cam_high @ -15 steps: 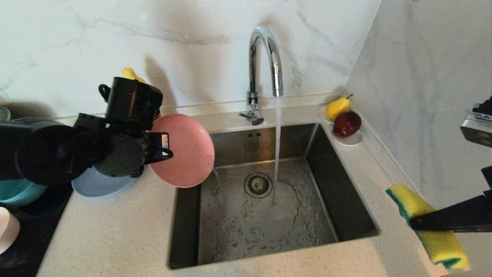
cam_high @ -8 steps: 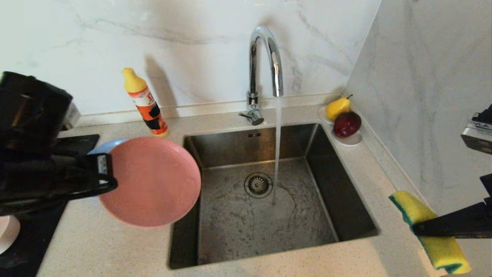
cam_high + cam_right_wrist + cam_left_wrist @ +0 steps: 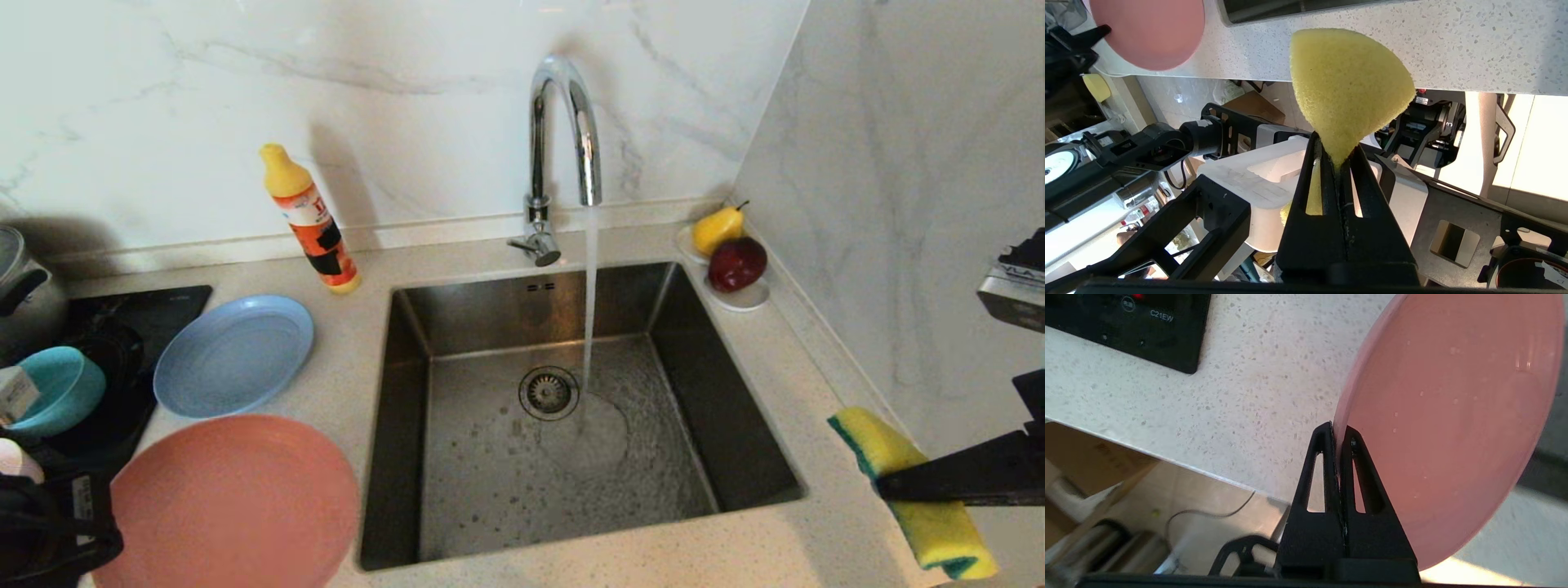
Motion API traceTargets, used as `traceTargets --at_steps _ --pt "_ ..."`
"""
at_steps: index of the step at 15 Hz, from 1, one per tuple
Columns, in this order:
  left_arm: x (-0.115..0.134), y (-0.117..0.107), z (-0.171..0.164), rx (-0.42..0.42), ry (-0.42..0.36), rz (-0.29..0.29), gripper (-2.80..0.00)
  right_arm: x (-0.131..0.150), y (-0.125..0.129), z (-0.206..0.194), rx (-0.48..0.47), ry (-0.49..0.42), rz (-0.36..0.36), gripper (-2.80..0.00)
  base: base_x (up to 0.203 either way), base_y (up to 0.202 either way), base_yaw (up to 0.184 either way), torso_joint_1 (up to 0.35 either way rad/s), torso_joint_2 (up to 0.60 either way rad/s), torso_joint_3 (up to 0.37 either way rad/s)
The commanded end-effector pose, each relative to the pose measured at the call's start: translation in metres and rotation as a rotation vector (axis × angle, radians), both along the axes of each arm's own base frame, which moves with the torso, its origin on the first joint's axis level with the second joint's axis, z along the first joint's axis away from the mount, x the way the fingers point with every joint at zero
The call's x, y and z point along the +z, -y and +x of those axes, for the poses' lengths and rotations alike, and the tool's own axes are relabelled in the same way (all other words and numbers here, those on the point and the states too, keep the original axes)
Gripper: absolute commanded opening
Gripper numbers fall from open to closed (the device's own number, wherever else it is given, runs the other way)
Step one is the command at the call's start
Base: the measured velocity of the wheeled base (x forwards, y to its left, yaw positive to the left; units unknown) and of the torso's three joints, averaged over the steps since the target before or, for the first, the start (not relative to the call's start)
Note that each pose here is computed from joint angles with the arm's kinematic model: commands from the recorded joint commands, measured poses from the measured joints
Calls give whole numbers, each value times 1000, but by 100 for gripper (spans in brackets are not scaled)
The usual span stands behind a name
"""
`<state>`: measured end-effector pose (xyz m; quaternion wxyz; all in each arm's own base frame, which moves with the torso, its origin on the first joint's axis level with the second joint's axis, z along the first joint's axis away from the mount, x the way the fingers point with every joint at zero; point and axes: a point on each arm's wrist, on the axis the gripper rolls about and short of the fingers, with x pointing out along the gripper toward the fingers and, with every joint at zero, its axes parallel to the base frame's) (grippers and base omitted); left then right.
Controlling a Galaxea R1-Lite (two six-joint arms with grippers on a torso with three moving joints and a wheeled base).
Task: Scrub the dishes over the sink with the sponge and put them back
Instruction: Place the plate on the table
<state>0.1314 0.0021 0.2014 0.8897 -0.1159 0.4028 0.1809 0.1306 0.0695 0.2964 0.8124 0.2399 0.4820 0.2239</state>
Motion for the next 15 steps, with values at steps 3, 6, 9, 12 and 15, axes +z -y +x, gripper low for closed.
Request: traceTargets --at_steps 3,6,9,12,15 --pt "-26 -12 13 71 -25 -24 -280 -4 -6 12 0 -16 -3 -280 0 0 0 0 0 0" --pt "-37 -32 27 128 -54 -58 -280 -5 -9 18 0 -29 -9 -280 0 0 0 0 0 0" --pt "-42 -54 31 144 -57 -104 -280 -8 -11 23 1 -43 -17 -280 0 0 0 0 0 0" --pt "-46 -66 24 162 -74 -113 -280 -9 -11 23 1 -46 -18 -280 0 0 0 0 0 0" --pt "-53 -84 27 182 -89 -139 -280 -9 -10 21 1 -46 -16 -280 0 0 0 0 0 0"
